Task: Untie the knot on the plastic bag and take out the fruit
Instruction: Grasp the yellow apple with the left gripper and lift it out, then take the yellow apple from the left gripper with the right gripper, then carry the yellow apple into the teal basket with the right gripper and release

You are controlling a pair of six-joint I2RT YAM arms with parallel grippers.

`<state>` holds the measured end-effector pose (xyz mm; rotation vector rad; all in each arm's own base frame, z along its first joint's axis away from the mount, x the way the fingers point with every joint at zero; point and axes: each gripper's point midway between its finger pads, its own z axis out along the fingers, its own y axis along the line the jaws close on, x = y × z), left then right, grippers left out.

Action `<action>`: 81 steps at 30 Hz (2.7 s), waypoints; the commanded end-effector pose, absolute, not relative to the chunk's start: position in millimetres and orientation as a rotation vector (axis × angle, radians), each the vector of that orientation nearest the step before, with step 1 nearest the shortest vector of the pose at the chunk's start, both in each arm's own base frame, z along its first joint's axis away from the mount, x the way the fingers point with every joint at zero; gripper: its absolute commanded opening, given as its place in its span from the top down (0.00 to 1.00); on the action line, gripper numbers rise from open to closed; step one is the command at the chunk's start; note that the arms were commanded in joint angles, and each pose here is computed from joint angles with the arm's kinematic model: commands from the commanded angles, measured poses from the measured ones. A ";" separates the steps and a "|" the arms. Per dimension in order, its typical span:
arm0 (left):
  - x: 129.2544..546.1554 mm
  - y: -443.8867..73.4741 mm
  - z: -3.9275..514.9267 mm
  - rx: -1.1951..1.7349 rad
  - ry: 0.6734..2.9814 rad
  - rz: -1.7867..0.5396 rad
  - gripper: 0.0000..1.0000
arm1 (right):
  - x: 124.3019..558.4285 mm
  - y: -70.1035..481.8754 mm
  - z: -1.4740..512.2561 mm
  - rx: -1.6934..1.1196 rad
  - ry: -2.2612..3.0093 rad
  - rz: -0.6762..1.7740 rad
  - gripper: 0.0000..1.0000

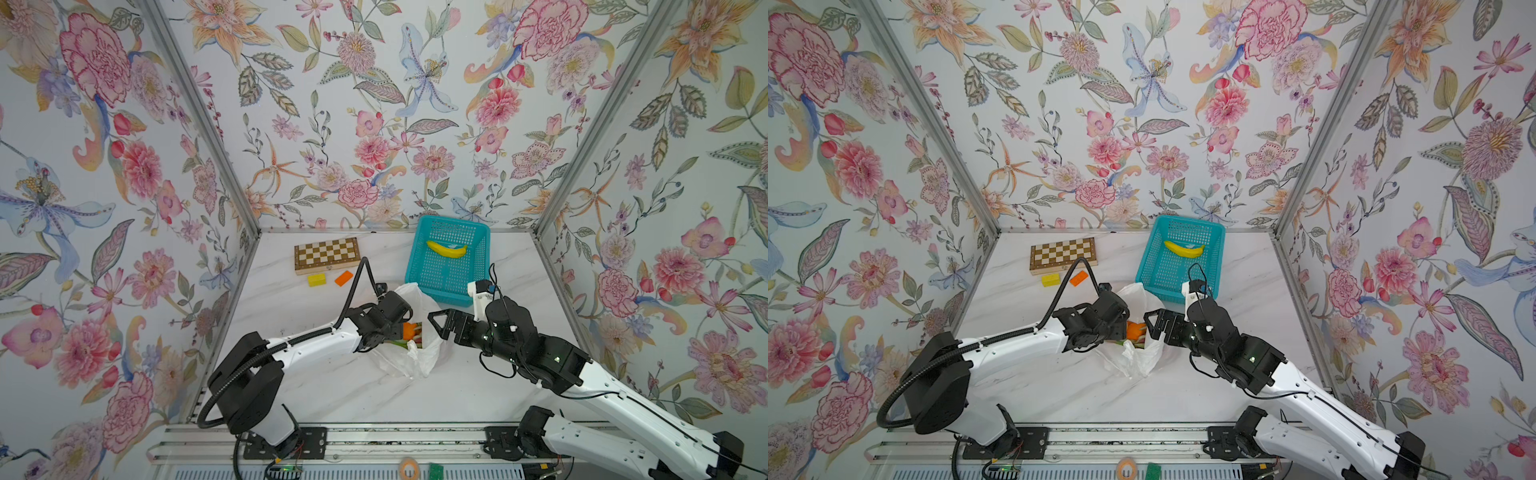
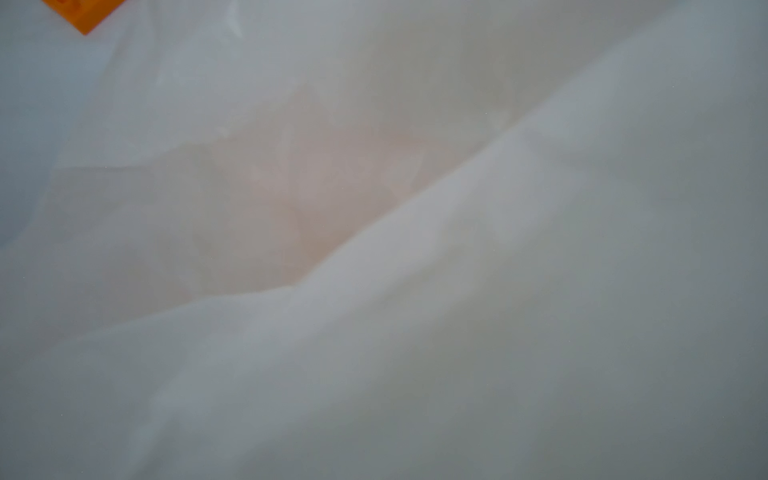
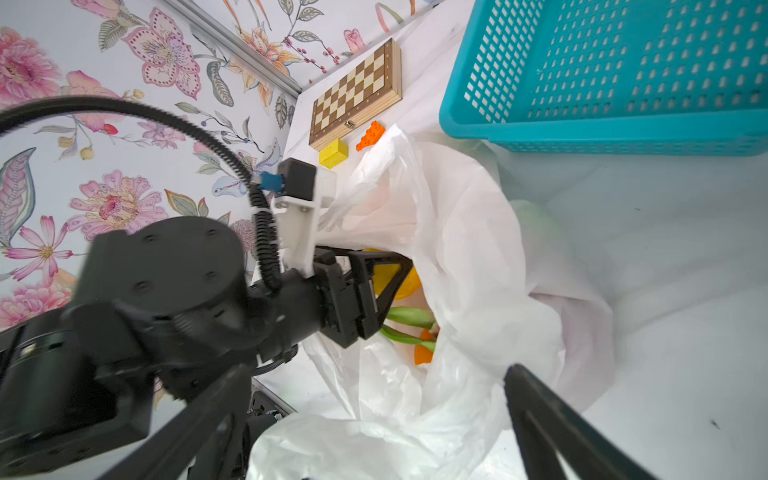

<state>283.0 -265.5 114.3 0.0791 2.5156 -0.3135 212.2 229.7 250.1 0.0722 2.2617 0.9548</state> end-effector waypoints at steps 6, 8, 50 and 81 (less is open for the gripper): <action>274.2 -281.6 171.5 0.213 2.349 -0.582 0.69 | 232.1 240.0 252.2 0.101 2.263 0.977 0.04; 270.6 -287.6 186.4 0.262 2.289 -0.651 0.69 | 239.0 242.6 245.3 0.131 2.266 0.988 0.04; 219.5 -331.3 405.1 0.928 1.281 -0.819 0.70 | 209.9 266.7 391.7 -0.310 2.015 1.292 0.02; 222.1 -324.7 383.7 0.727 1.612 -0.742 0.01 | 313.4 209.5 372.1 -0.021 2.076 1.081 0.48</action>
